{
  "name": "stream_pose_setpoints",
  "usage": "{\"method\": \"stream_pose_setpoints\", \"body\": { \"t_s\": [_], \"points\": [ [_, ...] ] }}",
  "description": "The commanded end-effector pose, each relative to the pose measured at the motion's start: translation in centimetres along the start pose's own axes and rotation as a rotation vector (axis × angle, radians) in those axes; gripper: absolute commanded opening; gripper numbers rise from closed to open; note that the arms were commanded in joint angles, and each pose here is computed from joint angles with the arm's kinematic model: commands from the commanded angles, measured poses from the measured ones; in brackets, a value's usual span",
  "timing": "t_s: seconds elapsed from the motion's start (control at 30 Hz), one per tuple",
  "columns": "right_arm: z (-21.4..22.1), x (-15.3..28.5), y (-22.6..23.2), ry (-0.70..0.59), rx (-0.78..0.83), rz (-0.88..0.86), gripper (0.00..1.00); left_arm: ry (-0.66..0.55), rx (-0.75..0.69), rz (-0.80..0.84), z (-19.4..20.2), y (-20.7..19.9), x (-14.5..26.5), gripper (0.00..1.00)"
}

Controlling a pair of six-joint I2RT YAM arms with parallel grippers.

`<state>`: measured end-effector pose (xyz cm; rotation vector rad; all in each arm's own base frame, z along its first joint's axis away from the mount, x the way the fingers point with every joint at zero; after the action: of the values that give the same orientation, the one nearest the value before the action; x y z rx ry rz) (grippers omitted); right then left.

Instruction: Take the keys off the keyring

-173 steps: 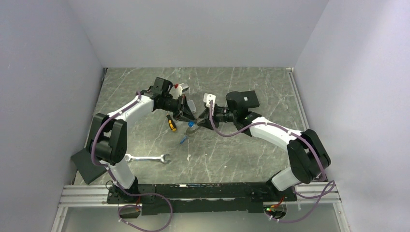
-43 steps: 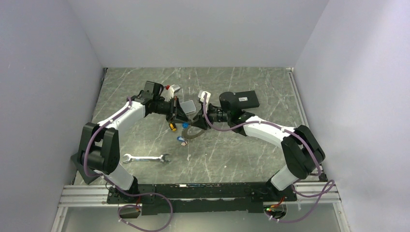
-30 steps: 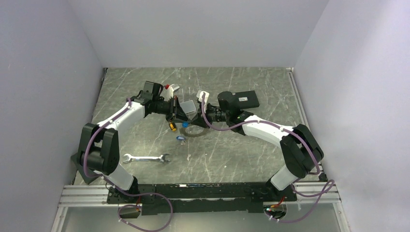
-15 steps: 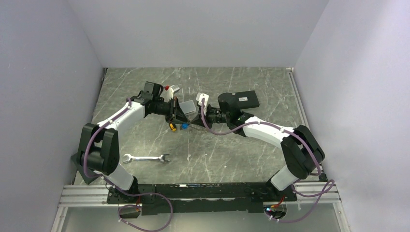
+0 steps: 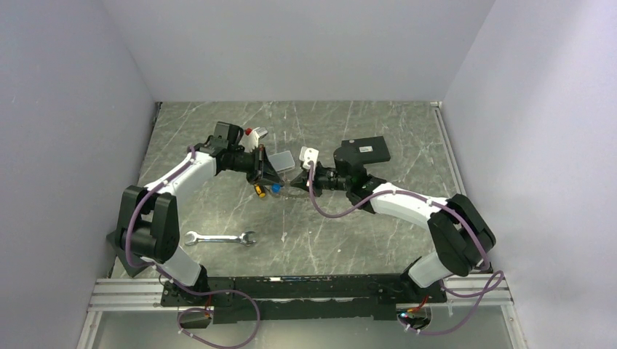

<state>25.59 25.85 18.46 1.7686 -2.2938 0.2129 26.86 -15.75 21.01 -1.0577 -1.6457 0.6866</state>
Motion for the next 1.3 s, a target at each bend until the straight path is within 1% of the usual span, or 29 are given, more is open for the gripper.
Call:
{"method": "stream_pose_setpoints", "body": {
  "t_s": [0.0,0.27,1.0,1.27],
  "points": [
    [-0.4,0.9,-0.4,-0.034,0.073,0.05,0.0,-0.057,-0.034,-0.037,-0.9,-0.1,1.0,0.0],
    [-0.2,0.9,-0.3,-0.045,0.104,0.039,0.0,-0.055,-0.013,-0.056,-0.7,0.6,0.6,0.0],
    [-0.2,0.9,-0.2,-0.047,0.109,0.025,0.0,-0.031,-0.005,-0.108,-0.6,1.6,-0.8,0.0],
    [0.8,1.0,0.1,-0.024,0.129,0.004,0.0,-0.034,-0.066,-0.05,-0.6,0.0,0.0,0.0]
  ]
}}
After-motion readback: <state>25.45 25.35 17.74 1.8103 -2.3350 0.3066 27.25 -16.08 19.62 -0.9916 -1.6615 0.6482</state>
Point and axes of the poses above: each gripper's point midway between its finger pads, its own x axis back along the fingers, its own y axis along the line the jaws close on, z = x × y, the point moved 9 cm from there along x, back along the fingers, and after that the axes turned 8 degrees about -x, right-handed, at the moved point
